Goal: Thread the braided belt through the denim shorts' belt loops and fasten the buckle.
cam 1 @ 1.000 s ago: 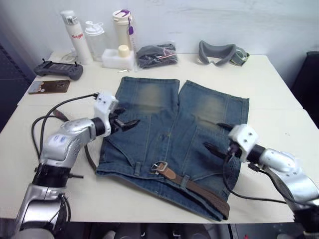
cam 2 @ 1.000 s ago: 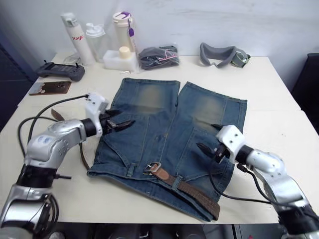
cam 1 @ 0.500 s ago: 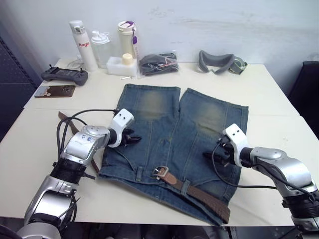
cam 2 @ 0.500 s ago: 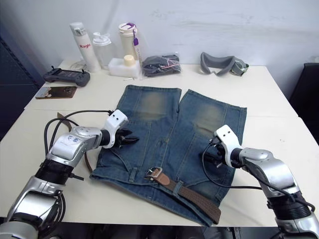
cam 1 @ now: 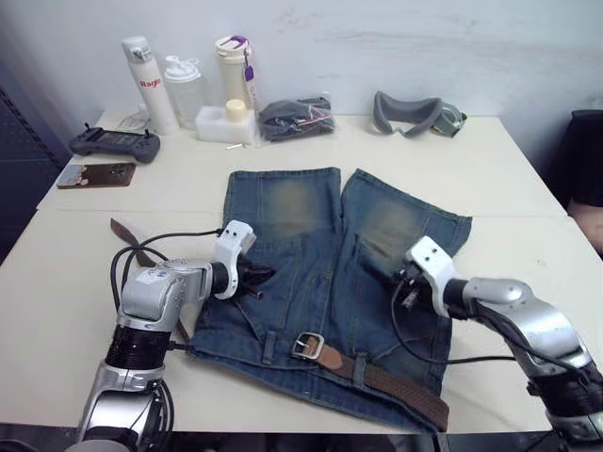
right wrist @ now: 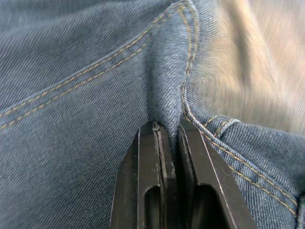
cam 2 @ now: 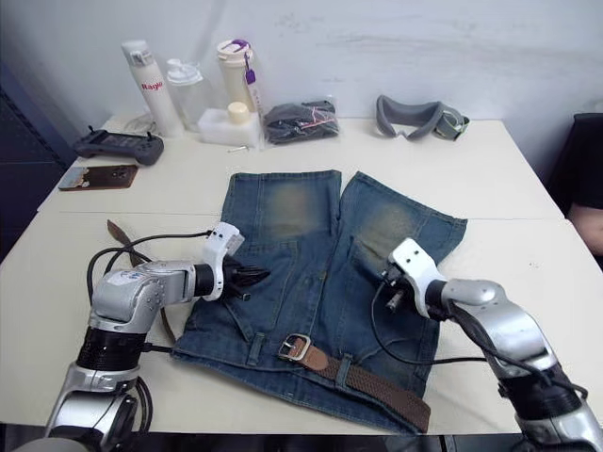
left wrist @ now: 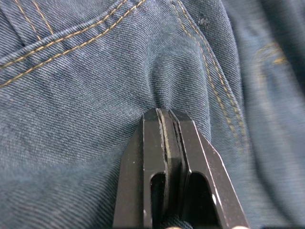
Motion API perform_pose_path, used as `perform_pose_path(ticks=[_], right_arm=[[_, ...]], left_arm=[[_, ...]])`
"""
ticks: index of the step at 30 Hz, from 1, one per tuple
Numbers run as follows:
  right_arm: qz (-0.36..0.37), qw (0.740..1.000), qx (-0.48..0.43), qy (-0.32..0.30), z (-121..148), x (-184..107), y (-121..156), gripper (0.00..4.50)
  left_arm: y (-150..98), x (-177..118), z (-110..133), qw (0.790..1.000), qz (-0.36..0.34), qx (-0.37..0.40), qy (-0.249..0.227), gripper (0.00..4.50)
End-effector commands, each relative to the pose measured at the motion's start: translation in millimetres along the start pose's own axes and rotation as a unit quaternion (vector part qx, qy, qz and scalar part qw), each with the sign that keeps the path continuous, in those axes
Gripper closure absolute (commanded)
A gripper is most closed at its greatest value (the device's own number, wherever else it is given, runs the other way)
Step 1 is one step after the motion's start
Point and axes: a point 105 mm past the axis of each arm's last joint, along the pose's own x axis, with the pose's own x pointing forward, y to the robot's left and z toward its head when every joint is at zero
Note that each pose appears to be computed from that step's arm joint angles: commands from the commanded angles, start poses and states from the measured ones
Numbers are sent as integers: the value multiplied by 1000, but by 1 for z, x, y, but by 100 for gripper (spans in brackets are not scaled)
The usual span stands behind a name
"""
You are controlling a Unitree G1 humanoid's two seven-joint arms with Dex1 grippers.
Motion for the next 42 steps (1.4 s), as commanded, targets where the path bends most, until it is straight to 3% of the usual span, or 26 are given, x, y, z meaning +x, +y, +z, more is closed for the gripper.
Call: perform_pose_path(ticks=[1,8,12,14,15,18,22,23,25,26,29,32,38,42], right_arm=[[-78,994,-70,-34,33,5,-48,442],[-144,985,-93,-11,37,34,-100,442],[-115,991,-64,6,27,40,-100,442],[-109,992,-53,-16,34,36,-101,361],[-104,993,-48,-32,39,30,-101,315],[-75,993,-39,-84,57,11,-99,196],[58,987,-67,-135,82,-25,-55,16],[89,984,-67,-139,84,-30,-42,0],[160,976,-68,-130,85,-40,-15,0],[181,973,-68,-125,84,-43,-7,0],[242,962,-54,-117,87,-45,16,0],[257,957,-61,-117,92,-38,23,0],[250,957,-71,-128,103,-27,21,0],[216,964,-73,-139,107,-25,14,0]], left_arm=[[43,1,26,990,127,-5,-57,450],[54,24,59,986,145,-1,-86,450],[58,30,62,986,140,-19,-92,450],[64,25,61,984,147,-33,-95,450],[66,20,59,984,144,-49,-95,396],[73,-3,57,979,141,-101,-102,312],[86,-73,65,963,177,-150,-135,148],[88,-86,65,957,192,-166,-144,105],[90,-111,69,940,217,-201,-171,16],[89,-119,70,934,225,-213,-180,6],[97,-149,76,897,301,-230,-226,6],[103,-160,76,866,353,-252,-249,6],[122,-145,57,815,414,-324,-244,6],[145,-137,36,758,451,-396,-256,6]])
